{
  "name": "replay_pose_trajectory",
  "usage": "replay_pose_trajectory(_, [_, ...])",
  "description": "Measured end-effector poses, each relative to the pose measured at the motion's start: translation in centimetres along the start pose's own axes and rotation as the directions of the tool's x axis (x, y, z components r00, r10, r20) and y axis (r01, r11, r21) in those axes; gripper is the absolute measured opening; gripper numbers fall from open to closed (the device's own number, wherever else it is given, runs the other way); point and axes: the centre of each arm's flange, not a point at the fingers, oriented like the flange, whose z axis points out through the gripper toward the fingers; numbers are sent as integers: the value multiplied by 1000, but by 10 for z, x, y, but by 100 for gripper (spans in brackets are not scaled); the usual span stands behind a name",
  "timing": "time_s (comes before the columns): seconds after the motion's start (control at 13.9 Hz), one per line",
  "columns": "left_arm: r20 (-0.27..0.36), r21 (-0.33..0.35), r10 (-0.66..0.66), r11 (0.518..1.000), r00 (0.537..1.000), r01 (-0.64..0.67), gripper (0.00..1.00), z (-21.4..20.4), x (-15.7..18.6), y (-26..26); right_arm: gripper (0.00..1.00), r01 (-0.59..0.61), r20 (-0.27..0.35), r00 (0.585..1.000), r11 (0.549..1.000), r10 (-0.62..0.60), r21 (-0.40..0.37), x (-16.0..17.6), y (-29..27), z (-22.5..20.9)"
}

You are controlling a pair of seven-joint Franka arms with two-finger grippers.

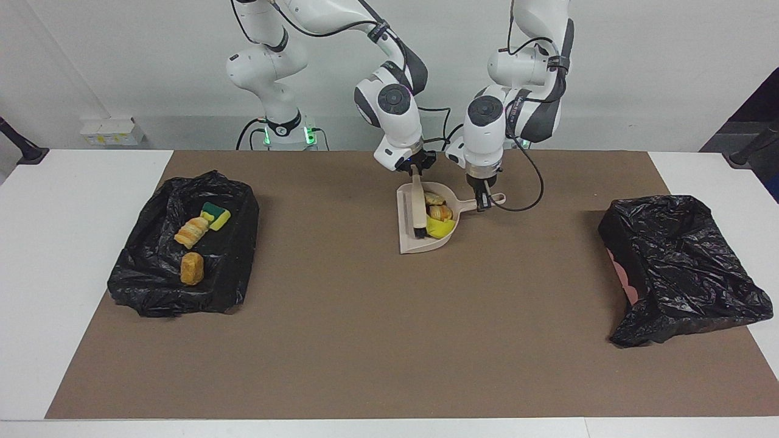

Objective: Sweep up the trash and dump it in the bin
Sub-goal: 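Sweep the remaining sponges and bread into the dustpan with the right gripper, then carry the loaded dustpan with the left gripper to the nearby trash bag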

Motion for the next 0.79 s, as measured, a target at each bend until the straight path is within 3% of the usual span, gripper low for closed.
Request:
replay_pose_trajectory(0.43, [-19,-5,80,997,997,-80,31,6,-34,-21,26,1,54,998,992,6,-130,24,57,-20])
replay_pose_trajectory(0.79, [-37,7,111,994,993,-110,31,2,-91,-50,26,26,30,999,985,-21,-172,-17,20,-24])
